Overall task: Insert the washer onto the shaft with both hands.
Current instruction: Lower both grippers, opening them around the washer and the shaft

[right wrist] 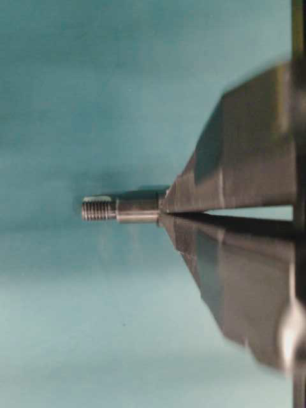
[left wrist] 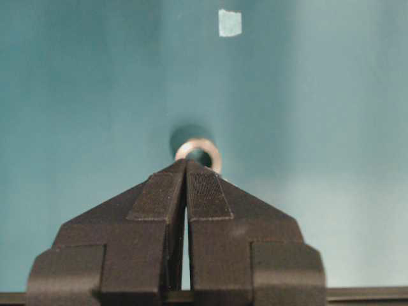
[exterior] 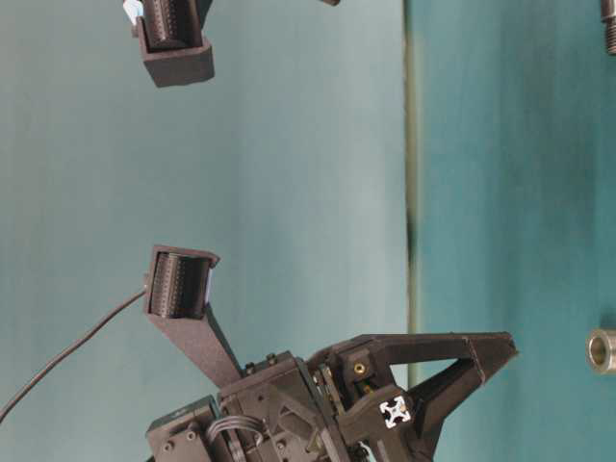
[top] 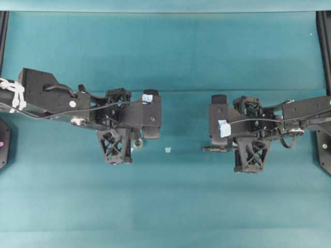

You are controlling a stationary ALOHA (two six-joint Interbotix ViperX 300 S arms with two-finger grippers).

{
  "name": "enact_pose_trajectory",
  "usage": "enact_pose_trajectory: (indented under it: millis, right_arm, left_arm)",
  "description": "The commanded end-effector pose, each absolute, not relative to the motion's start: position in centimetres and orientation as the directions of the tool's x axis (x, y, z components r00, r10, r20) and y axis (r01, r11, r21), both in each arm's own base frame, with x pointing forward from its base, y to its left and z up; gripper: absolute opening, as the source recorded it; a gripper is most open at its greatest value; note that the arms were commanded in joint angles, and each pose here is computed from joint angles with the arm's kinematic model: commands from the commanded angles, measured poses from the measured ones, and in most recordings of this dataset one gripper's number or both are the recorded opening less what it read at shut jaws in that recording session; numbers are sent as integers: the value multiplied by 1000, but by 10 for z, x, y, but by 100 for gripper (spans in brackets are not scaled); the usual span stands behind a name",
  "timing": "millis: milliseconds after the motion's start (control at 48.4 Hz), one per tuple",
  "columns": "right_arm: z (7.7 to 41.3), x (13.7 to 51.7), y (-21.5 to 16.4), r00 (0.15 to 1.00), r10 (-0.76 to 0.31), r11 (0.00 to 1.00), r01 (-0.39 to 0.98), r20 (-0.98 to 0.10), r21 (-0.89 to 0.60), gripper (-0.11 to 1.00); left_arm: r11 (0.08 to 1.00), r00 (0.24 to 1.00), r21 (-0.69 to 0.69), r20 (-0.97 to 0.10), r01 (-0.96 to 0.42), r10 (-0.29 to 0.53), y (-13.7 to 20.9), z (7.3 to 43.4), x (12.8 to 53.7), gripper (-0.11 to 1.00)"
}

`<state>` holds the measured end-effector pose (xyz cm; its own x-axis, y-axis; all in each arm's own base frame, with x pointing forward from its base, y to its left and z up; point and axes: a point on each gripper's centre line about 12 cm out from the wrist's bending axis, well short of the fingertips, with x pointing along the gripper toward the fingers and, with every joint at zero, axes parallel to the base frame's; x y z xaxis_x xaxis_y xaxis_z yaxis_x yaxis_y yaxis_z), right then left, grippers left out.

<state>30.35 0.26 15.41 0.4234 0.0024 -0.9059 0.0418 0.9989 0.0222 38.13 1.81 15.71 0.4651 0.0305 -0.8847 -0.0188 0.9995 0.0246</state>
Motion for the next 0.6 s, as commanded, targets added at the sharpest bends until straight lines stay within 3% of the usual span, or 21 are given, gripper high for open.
enact_pose_trajectory:
  millis: [0,103,165,310,392,454,578]
  right_arm:
    - [159,306,3,444,2,999,35,-896,20,-1]
    - [158,306,2,440,1,999,37,-898,19,14]
    - [157,305,2,436,0,999,40,-900,20,28]
    - [153,303,1,422,-3,999,38,-907,14,72]
    - [152,302,1,418,-5,999,38,-908,12,91]
    - [152,302,1,421,-4,999,36,-907,12,95]
    - [152,302,0,429,-5,999,39,-903,12,92]
  left_arm:
    - [1000,488,27,-872,-16,31,18,164,384,3]
    - [1000,497,27,-867,-15,31,17,164,384,4]
    - [999,499,27,-866,-17,32,18,164,385,14]
    - [1000,497,27,-867,-14,31,17,164,384,55]
    - [1000,499,29,-866,-7,29,15,164,384,79]
    - [1000,500,29,-865,-5,28,15,164,384,90]
    - [1000,514,30,-858,-1,26,14,162,384,80]
